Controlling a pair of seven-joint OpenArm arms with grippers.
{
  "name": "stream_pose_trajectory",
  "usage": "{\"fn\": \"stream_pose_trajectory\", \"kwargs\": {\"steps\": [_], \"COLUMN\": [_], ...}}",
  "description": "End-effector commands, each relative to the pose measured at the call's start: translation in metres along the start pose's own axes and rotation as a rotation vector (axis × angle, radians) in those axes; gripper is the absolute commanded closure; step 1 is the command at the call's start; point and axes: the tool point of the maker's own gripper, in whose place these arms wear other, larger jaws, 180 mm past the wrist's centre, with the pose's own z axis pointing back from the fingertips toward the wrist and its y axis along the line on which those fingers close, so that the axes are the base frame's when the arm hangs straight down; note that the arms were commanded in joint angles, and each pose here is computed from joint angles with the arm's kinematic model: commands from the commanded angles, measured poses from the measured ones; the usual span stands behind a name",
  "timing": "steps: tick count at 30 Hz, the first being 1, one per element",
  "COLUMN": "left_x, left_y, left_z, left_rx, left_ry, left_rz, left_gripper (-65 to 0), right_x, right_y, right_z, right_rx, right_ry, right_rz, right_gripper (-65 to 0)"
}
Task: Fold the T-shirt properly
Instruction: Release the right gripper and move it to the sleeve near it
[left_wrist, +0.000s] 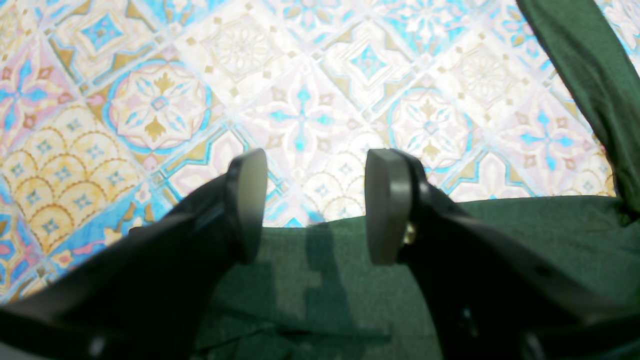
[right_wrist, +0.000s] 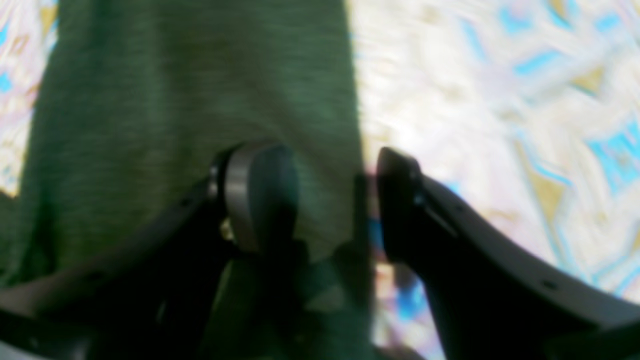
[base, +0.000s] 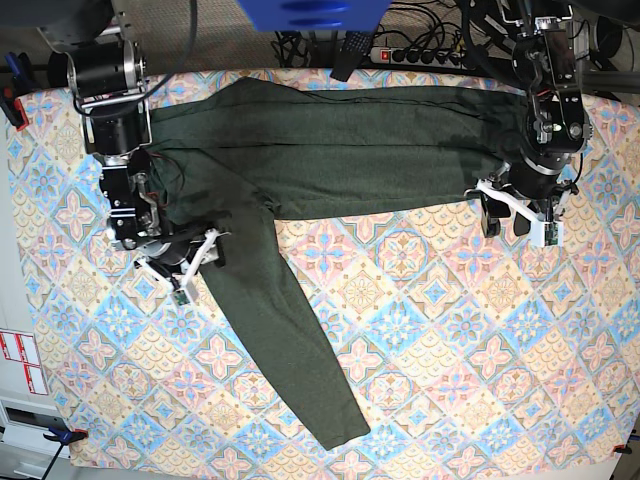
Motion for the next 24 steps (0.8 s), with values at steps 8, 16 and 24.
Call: {"fn": "stream_pose_trajectory", "kwargs": {"steps": [8, 16, 24], "left_x": [0.011, 0.011, 0.011], "left_y": [0.0, 0.0, 0.0], "left_z": [0.003, 0.003, 0.003], "left_rx": [-0.003, -0.003, -0.003], "left_ry": [-0.04, -0.04, -0.04], "left_rz": [-0.012, -0.012, -0.012], "left_gripper": [-30.9, -30.8, -30.8], "right_x": [0.004, 0.058, 0.039], "right_y": [0.019, 0.052, 0.108], "right_z": [-0.004, 0.026, 0.07], "right_rx": [0.05, 0.08, 0.137], "right_ry": [0.015, -0.17, -0.192], "right_rz": [0.038, 0.144, 0.223], "right_gripper": [-4.0, 0.0, 0.0]}}
